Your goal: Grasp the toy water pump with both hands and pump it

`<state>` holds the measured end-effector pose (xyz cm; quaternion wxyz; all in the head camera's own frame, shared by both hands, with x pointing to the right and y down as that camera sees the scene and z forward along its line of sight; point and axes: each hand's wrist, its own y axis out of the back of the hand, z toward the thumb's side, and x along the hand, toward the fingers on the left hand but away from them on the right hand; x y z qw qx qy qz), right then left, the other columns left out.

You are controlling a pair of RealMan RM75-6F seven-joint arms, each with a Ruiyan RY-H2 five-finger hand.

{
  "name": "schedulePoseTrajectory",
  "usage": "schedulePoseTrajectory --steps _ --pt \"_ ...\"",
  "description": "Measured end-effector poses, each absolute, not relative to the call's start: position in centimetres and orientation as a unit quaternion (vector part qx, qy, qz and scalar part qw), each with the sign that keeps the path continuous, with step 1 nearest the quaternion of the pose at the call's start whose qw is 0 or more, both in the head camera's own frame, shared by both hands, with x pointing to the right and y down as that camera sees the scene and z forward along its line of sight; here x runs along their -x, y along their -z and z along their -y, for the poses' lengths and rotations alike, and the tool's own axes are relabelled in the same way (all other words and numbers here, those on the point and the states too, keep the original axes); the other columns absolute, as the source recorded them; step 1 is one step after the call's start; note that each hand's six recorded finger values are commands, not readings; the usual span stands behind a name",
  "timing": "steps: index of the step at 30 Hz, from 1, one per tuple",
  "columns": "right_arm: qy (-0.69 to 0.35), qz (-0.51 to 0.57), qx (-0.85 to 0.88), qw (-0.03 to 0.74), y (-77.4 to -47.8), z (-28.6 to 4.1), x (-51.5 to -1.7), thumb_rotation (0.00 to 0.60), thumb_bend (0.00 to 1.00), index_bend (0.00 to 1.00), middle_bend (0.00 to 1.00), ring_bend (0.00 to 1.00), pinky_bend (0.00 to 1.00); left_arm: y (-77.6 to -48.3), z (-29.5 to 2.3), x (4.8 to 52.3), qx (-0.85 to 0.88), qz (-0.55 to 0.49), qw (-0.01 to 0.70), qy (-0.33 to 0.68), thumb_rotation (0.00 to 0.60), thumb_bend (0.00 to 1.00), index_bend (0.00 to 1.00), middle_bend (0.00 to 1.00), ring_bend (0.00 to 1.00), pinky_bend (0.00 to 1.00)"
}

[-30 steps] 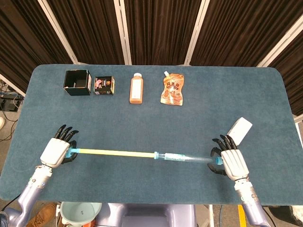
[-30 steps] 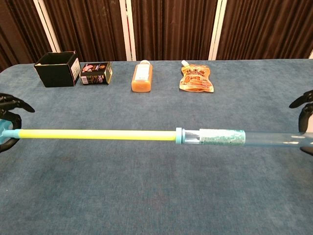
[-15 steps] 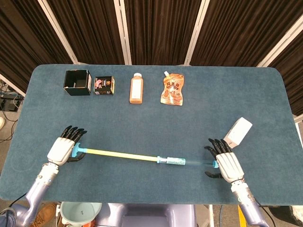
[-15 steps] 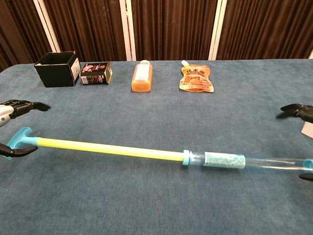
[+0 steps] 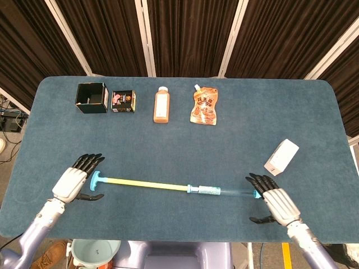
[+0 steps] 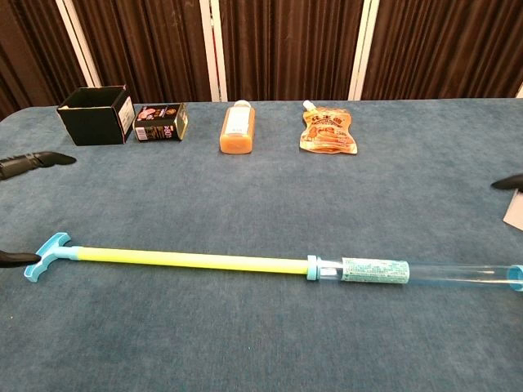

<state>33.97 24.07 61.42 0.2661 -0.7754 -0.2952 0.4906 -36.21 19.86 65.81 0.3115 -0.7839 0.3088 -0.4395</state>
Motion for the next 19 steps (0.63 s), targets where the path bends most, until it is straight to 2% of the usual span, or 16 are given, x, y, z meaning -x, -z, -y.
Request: schedulePoseTrajectory --steps 5,9,14,19 --pt "-0.494 0.343 0.735 0.313 -58.5 -22.8 -35.7 0.600 0.00 0.00 0.00 0.00 0.00 -61.3 -19.3 38.5 0.763 -0.321 0.330 0.454 0.600 0.10 0.01 0.02 0.02 0.05" --pt "-0.531 0.396 0.657 0.360 -55.9 -22.0 -39.1 0.600 0.00 0.00 0.00 0.00 0.00 -59.4 -20.0 41.0 0.716 -0.346 0.348 0.497 0.600 0.10 0.01 0.02 0.02 0.05" --pt "-0.606 0.418 0.568 0.369 -55.2 -22.4 -43.7 0.600 0.00 0.00 0.00 0.00 0.00 -57.1 -21.3 44.4 0.636 -0.396 0.368 0.551 0.600 0.10 0.00 0.02 0.02 0.05" --pt "-0.627 0.430 0.540 0.361 -55.3 -22.1 -45.3 0.600 0.00 0.00 0.00 0.00 0.00 -56.0 -22.4 45.9 0.602 -0.427 0.369 0.566 0.600 0.10 0.00 0.02 0.02 0.05"
